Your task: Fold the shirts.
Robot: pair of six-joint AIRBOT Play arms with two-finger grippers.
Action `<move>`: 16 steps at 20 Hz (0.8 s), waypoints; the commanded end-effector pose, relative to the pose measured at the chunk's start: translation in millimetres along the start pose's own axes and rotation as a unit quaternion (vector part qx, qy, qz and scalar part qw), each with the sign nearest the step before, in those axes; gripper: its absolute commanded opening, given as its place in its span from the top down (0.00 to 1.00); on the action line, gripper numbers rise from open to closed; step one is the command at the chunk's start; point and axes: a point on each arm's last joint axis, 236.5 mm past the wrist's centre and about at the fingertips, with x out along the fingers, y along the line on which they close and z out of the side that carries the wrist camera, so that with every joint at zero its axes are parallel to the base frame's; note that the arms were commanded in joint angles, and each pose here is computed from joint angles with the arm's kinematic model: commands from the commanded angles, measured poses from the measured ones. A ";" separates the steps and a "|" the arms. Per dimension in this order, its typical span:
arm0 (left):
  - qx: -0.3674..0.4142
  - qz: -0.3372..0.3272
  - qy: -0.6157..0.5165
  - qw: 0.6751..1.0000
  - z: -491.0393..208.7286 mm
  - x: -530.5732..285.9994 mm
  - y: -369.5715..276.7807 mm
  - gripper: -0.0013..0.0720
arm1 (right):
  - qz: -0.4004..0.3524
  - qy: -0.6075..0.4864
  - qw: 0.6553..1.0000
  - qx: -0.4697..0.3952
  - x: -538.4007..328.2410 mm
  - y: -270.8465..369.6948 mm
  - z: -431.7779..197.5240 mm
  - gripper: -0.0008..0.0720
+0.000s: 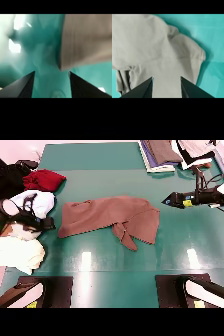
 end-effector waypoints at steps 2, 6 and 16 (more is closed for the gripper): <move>0.001 -0.079 0.007 0.997 -32.3 38.7 -23.7 0.30 | 0.010 -0.001 1.000 0.010 -4.4 4.5 -12.1 0.45; -0.015 -0.117 -0.044 0.992 -13.6 43.3 -40.0 0.30 | 0.021 -0.006 1.000 0.016 -4.6 10.1 -9.5 0.45; 0.009 -0.128 -0.056 0.990 10.4 10.7 -58.9 0.95 | -0.054 0.050 0.995 0.067 -15.1 -65.4 -51.8 0.45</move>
